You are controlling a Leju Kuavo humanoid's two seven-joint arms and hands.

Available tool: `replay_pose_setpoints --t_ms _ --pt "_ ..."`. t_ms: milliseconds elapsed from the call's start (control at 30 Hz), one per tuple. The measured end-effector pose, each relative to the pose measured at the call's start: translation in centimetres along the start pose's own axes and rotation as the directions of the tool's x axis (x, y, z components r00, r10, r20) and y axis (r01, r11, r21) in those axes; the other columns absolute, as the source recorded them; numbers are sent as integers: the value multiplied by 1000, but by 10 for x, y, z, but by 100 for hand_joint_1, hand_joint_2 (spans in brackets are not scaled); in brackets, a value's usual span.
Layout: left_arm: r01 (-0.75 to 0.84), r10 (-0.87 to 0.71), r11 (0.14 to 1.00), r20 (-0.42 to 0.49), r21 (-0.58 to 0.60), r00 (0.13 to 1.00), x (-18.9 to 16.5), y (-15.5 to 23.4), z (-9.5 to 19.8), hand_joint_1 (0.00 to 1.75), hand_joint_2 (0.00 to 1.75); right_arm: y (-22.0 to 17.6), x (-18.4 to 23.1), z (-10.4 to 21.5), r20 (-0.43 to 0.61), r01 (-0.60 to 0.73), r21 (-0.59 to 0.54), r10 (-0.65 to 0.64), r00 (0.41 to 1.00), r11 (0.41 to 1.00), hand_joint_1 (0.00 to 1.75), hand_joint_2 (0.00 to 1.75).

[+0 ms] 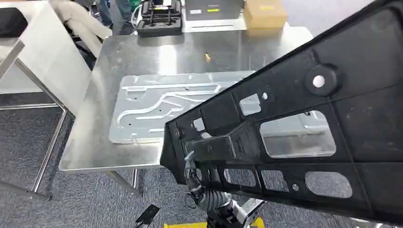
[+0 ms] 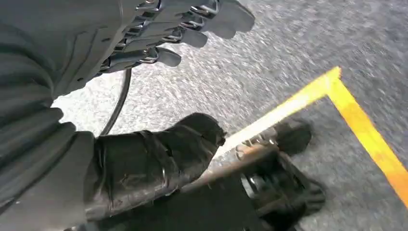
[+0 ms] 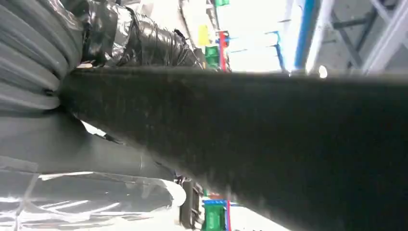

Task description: Take the parts from the cabinet and place them on the table.

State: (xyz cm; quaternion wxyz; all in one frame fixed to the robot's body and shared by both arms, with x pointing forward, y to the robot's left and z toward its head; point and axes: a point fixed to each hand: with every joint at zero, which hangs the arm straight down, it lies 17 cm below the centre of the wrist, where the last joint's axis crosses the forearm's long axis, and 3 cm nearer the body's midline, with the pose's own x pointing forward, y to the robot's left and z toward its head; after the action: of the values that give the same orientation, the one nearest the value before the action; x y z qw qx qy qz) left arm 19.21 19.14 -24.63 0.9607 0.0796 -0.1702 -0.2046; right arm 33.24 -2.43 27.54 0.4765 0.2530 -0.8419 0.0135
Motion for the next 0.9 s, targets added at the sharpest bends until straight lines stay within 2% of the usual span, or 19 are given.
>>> replay_pose_setpoints --t_ms 167,267,433,567,600,733,800,900 --pt "-3 3 1000 4 3 1000 -2 2 -1 0 175 -1 -1 -1 -3 -18 -2 18 1000 1000 175 175" --pt "6 -6 1000 2 -3 1000 -5 1 -1 0 175 -8 -6 -5 -6 -160 -23 160 987 987 175 175" --pt "53 -52 997 22 -48 998 4 -5 1 0 175 -5 7 -45 55 -459 31 457 888 888 175 175" --pt "71 -70 996 25 -54 997 6 -5 1 0 175 -3 14 -61 86 -524 47 519 851 851 175 175" --pt "83 -82 995 22 -54 996 6 -5 1 0 175 -1 13 -64 89 -565 65 559 825 823 175 175" --pt "164 -162 985 37 -60 986 12 -5 1 0 175 -16 3 -105 88 -825 143 823 562 548 175 175" --pt "198 -195 979 57 -54 979 17 -6 2 0 175 -38 -5 -123 67 -897 166 903 424 409 175 175" --pt "228 -225 973 90 -24 970 29 -3 2 0 175 -71 -1 -149 63 -959 166 968 244 231 175 175"
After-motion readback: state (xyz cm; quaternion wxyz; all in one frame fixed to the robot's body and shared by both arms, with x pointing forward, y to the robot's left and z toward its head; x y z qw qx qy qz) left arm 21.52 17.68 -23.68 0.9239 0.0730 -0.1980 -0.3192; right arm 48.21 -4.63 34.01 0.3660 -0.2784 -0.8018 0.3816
